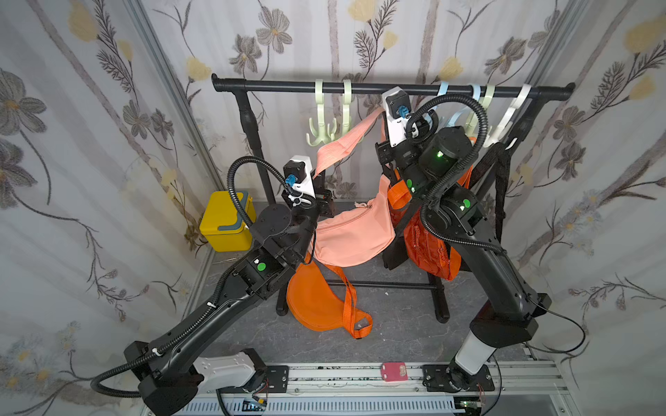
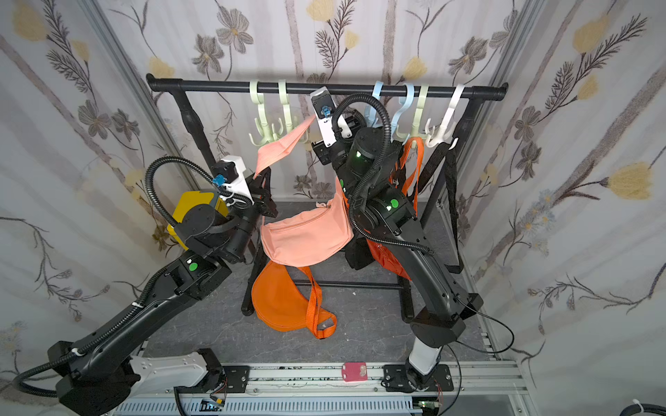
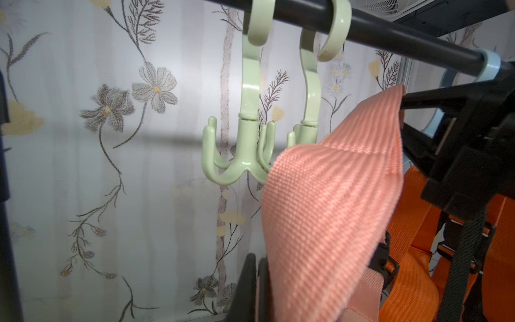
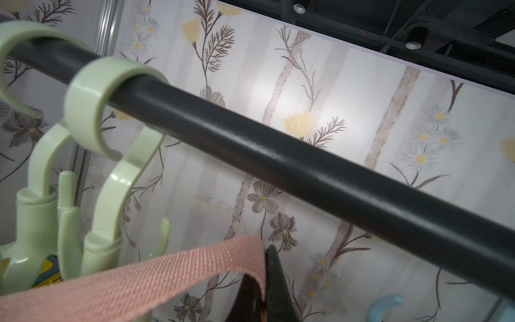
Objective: Hang the bag on a hook
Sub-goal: Hang the bag on the hook.
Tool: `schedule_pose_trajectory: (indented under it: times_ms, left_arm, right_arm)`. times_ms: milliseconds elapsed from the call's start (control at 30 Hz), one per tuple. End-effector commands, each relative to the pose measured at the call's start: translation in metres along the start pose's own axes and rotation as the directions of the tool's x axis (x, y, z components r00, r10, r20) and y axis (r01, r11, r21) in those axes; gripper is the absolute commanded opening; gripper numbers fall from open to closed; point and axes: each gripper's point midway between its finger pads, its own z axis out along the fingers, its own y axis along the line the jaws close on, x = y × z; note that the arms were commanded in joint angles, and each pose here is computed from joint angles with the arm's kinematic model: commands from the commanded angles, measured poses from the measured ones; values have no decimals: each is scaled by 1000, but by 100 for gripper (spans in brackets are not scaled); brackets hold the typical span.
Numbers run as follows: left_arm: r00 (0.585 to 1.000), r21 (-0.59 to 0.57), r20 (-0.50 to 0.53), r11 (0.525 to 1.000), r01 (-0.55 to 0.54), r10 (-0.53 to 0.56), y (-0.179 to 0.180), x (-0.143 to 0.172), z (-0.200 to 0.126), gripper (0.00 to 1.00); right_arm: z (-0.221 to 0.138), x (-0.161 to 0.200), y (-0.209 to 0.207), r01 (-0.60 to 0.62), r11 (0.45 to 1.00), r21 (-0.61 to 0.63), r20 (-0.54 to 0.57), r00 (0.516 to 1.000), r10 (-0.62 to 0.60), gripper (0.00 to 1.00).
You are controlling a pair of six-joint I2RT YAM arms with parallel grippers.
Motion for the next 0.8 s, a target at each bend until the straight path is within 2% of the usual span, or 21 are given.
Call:
schedule_pose_trajectory:
  times_ms: [0, 67, 100, 267, 467, 667, 700, 733, 767]
  left_arm:
    - [997, 34, -71, 999, -20, 23, -12, 13, 7, 0]
    - [996, 35, -87, 999, -12, 16, -12, 14, 6, 0]
    - [993, 37, -115, 999, -16, 20, -16, 27, 10, 0]
    - [986, 50, -169, 999, 11, -2, -18, 49, 8, 0]
    - [978, 67, -209, 997, 27, -12, -21, 67, 5, 0]
    - [969, 128, -246, 990, 53, -20, -33, 87, 3, 0]
    - [967, 151, -253, 987, 62, -23, -37, 90, 2, 3]
    - [965, 170, -261, 983, 75, -28, -41, 95, 1, 12]
    - [964, 187, -265, 979, 86, -34, -45, 96, 0, 14]
  right_arm:
    - [9, -5, 4, -52, 998, -39, 49, 997, 54, 0]
    - [17, 7, 8, -65, 996, -59, 29, 997, 67, 0]
    - [19, 13, 11, -69, 995, -74, 17, 997, 70, 0]
    - [29, 46, 38, -62, 983, -175, -62, 997, 52, 0]
    - [22, 73, 57, -68, 967, -245, -138, 990, 35, 0]
    - [4, 83, 38, -73, 982, -176, -161, 986, 44, 0]
    - [1, 86, 30, -68, 987, -143, -172, 984, 43, 0]
    - [-4, 88, 22, -62, 991, -117, -183, 982, 40, 0]
    - [-8, 89, 15, -56, 994, -89, -190, 981, 38, 0]
